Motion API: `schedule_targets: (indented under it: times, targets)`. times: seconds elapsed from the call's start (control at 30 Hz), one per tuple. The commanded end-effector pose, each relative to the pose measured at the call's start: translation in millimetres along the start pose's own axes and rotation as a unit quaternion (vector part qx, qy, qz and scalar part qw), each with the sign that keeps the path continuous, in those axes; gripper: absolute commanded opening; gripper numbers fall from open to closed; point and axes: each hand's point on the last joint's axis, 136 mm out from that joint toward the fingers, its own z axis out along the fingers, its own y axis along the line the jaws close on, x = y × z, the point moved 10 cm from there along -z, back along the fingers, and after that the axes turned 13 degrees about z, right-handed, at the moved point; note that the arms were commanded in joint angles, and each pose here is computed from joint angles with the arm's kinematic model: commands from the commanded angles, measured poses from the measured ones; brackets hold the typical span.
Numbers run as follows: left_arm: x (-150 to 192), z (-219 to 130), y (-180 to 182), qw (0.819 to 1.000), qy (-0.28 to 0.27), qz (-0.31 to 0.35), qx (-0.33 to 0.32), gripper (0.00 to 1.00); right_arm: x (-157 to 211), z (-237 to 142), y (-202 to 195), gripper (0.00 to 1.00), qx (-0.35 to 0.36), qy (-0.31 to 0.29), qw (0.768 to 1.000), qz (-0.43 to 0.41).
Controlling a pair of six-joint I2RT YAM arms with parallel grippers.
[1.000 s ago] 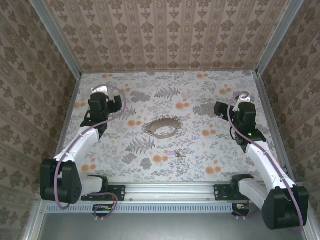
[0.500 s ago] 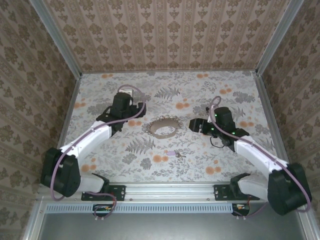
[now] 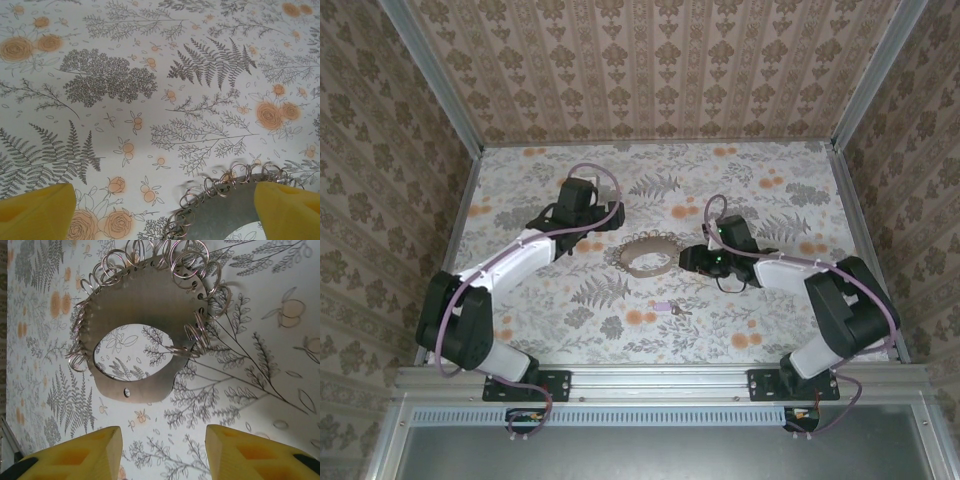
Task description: Put the keys on the keyring
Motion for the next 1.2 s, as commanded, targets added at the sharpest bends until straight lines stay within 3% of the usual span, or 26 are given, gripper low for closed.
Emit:
schedule_targets:
  times: [0.0, 0.47, 1.17]
  targets:
    - [-13, 1, -3, 1.000, -0.018, -0.010, 0.011, 0.94, -9, 10, 10, 0.49, -0.026, 0.001, 1.000, -0.008]
    - [-17, 11, -5, 1.000, -0.014, -0.012, 0.019, 0.94, -26, 36, 10, 0.47, -0.015, 0.014, 1.000, -0.011]
    - [-14, 16, -2, 0.999, -0.012, -0.021, 0.025, 0.94, -36, 34, 16, 0.46, 0.011, 0.007, 0.999, -0.038]
